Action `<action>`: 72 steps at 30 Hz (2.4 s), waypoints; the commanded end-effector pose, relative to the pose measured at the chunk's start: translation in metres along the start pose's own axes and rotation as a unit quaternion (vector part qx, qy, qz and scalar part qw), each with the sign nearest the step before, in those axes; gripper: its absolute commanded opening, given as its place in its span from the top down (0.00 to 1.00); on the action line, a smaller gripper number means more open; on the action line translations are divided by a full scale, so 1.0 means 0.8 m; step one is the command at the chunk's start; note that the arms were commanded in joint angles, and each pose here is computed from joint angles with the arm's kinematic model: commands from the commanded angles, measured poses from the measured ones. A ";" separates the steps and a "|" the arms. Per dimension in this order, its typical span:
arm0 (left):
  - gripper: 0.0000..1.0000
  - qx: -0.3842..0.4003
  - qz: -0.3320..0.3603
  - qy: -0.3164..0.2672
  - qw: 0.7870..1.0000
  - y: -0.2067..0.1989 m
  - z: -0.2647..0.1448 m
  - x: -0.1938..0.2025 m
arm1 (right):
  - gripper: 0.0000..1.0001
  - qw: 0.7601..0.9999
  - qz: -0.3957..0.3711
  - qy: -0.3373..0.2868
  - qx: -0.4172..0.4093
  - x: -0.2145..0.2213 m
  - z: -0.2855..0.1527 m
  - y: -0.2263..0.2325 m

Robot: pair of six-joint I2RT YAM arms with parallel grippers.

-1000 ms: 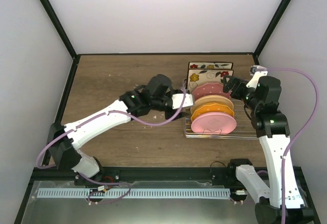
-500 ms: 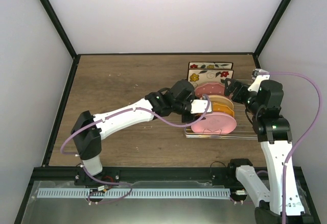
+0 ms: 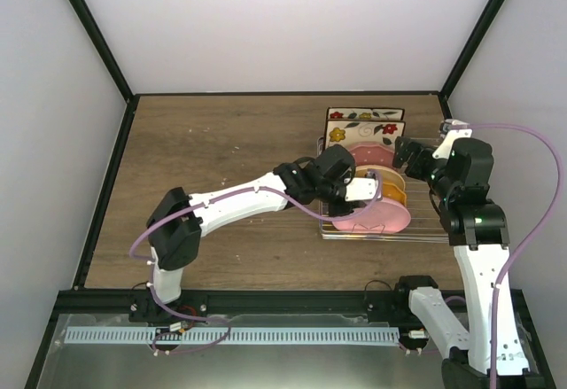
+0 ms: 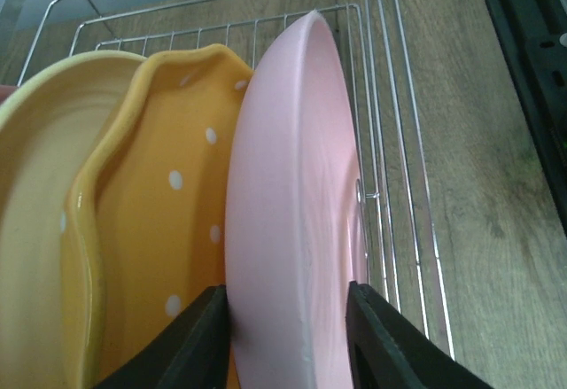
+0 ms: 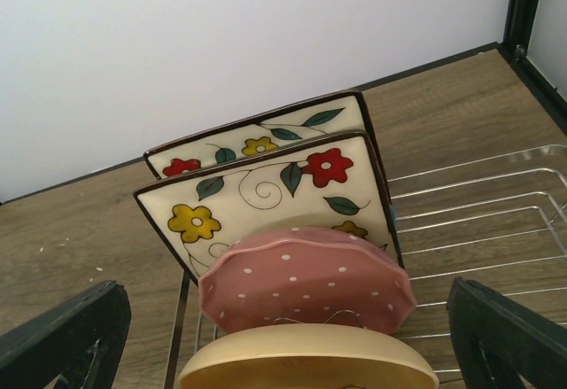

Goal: Unload the plates from the dish rack

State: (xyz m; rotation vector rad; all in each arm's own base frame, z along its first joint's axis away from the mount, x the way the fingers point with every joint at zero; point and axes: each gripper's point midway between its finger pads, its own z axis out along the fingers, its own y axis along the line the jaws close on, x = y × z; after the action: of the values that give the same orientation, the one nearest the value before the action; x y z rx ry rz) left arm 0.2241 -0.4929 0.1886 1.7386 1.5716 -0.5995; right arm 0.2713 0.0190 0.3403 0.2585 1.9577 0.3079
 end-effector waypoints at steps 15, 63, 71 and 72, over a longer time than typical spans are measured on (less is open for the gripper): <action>0.96 -0.125 -0.009 -0.022 0.992 0.055 -0.064 -0.083 | 0.00 0.998 -0.015 -0.053 0.041 -0.033 -0.031 -0.012; 0.96 -0.370 -0.760 -0.187 0.500 0.305 -0.445 0.545 | 0.00 0.992 0.031 -0.117 0.027 -0.099 -0.023 0.005; 0.96 -0.406 -0.784 -0.154 0.444 0.299 -0.434 0.602 | 0.00 0.992 0.036 -0.115 0.030 -0.096 -0.032 0.003; 0.96 -0.409 -0.788 -0.146 0.436 0.294 -0.431 0.608 | 0.00 0.992 0.037 -0.116 0.032 -0.096 -0.034 0.002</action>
State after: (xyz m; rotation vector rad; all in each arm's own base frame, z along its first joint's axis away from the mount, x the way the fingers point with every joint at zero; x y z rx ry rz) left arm 0.4845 0.0712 0.0998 -0.8822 2.2238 -0.6440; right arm 0.2895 -0.0023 0.3971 0.3786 1.7801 0.2556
